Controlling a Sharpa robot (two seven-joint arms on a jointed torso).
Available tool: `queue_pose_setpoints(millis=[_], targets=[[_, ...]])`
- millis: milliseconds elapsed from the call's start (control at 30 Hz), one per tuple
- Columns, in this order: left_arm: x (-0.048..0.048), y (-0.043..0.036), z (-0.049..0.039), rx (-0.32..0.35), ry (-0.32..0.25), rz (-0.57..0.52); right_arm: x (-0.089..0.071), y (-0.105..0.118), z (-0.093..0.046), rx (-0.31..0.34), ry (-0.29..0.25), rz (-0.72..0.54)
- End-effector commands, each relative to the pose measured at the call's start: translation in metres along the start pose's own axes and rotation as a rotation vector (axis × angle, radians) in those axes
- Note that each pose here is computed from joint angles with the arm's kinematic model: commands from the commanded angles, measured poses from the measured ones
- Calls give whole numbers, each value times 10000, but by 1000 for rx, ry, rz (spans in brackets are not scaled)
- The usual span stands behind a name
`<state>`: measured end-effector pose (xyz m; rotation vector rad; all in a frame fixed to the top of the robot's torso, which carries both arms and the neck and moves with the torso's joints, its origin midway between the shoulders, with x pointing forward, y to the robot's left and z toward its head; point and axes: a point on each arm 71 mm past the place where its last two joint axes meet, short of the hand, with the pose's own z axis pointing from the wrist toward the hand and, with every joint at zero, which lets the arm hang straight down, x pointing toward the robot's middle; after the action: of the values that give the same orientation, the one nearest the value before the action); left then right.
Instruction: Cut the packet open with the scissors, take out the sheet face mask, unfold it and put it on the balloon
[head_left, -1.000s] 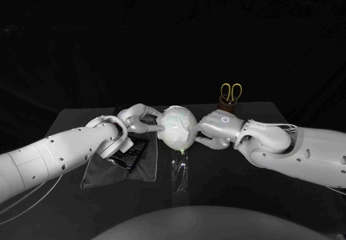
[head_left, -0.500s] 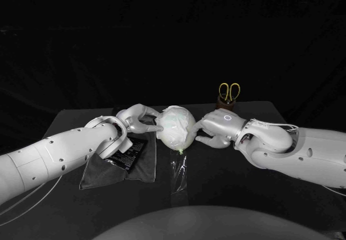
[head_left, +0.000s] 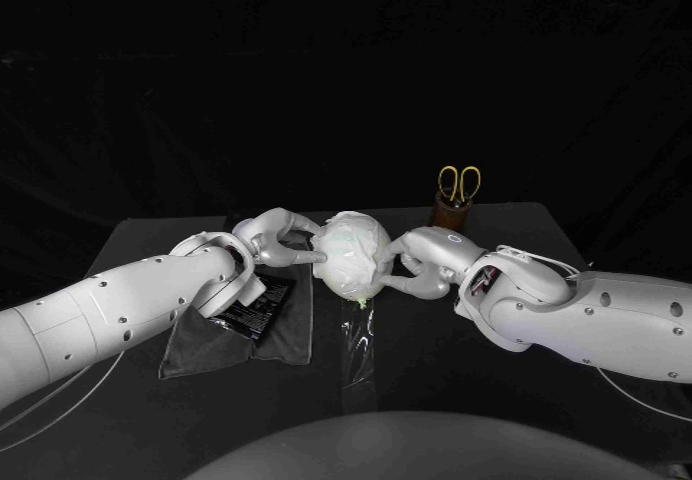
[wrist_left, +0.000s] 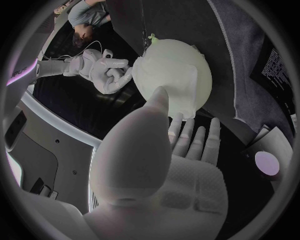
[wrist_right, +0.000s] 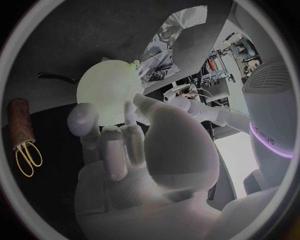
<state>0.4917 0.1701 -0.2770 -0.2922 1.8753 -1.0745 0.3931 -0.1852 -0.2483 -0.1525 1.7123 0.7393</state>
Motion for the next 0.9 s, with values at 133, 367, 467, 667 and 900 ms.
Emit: queue_pose_setpoints(millis=[133, 367, 467, 667, 900], targets=[[20, -26, 4, 9, 17, -1, -91, -21, 10, 34, -156, 13], [17, -24, -1, 9, 16, -2, -145, -44, -7, 9, -229, -40], [18, -25, 1, 9, 16, -2, -138, -52, 0, 3, -220, -58], [18, -25, -1, 9, 17, -2, -107, -49, 26, -10, -217, -108], [16, -24, -6, 9, 16, -3, -72, 14, 17, -92, -293, -180]])
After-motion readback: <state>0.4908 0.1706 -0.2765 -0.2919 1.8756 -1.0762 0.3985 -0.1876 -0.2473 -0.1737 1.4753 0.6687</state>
